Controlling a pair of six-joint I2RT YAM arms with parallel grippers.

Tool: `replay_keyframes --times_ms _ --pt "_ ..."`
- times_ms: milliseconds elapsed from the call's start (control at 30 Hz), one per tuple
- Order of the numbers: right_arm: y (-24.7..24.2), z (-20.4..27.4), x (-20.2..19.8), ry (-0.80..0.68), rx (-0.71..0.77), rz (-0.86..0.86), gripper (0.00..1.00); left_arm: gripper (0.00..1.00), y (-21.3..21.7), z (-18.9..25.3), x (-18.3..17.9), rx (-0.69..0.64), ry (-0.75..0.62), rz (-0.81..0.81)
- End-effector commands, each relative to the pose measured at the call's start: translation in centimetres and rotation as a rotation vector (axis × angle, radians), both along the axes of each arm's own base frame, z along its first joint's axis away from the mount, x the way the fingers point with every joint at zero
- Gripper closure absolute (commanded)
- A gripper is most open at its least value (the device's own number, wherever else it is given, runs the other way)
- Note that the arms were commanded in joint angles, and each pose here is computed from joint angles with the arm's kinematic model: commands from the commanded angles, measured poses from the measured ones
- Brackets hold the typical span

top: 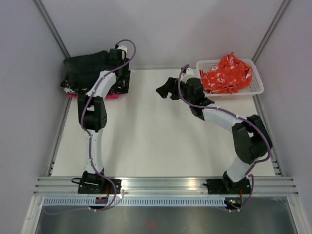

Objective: Fold and stack the trousers
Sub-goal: Neatly place the folded trousers to the corner

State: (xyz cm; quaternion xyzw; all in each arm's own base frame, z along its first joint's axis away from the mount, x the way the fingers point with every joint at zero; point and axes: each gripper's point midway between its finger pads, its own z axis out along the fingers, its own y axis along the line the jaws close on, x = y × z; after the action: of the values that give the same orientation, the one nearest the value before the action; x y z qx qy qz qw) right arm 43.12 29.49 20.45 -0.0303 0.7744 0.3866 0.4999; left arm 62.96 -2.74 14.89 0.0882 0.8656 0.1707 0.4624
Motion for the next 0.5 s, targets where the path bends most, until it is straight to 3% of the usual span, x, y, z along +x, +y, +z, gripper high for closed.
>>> replay_keyframes --times_ms 0,133,467 --pt "0.5 0.1 0.2 -0.016 0.019 0.011 0.02 0.13 1.8 1.2 1.1 0.018 -0.055 0.049" --pt "0.8 -0.4 0.4 -0.004 0.029 0.013 0.02 0.18 1.2 1.6 1.2 -0.051 -0.073 0.026" --pt "1.3 -1.3 0.4 0.025 0.055 0.03 0.02 0.3 1.6 -2.1 1.2 -0.023 0.002 0.011"
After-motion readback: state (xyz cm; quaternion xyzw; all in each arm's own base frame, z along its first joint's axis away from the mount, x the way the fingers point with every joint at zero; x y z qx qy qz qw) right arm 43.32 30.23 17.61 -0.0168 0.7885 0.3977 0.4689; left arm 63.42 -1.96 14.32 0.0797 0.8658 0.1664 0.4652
